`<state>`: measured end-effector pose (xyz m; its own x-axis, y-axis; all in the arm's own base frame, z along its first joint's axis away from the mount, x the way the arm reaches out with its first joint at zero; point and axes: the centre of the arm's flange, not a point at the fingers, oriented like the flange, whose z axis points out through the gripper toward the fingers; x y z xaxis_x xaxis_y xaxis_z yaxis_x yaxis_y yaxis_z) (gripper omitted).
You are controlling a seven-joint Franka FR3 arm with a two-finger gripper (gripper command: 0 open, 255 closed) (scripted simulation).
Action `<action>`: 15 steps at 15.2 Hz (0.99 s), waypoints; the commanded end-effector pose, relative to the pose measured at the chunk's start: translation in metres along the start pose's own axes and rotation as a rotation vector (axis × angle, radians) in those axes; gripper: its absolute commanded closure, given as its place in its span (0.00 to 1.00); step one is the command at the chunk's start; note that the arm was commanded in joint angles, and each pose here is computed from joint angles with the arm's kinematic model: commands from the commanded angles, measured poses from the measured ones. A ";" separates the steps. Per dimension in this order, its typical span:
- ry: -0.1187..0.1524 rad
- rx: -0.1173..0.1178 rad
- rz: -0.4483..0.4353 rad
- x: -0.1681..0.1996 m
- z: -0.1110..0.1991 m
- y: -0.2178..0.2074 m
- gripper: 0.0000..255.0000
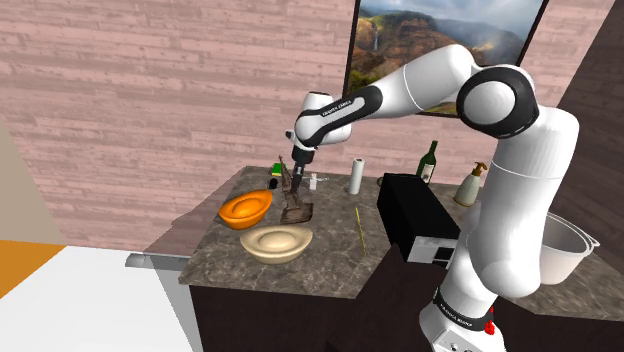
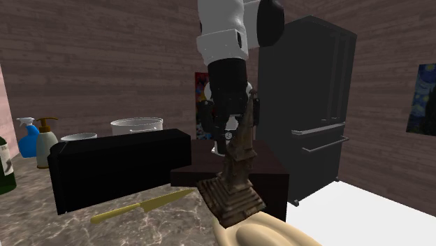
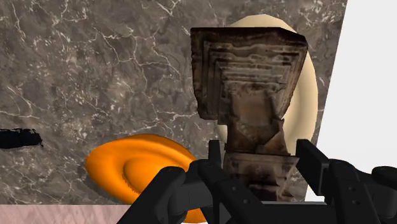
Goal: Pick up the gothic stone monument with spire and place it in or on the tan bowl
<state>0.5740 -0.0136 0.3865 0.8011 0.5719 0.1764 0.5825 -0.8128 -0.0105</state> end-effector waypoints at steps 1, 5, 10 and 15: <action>0.001 -0.001 0.002 0.013 0.002 -0.023 1.00; 0.001 -0.001 0.002 0.032 0.010 -0.053 1.00; 0.001 -0.001 0.002 0.027 0.036 -0.053 1.00; 0.001 -0.001 0.002 0.023 0.062 -0.053 1.00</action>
<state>0.5702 0.0488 0.3346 0.8024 0.5702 0.1760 0.5808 -0.8140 -0.0106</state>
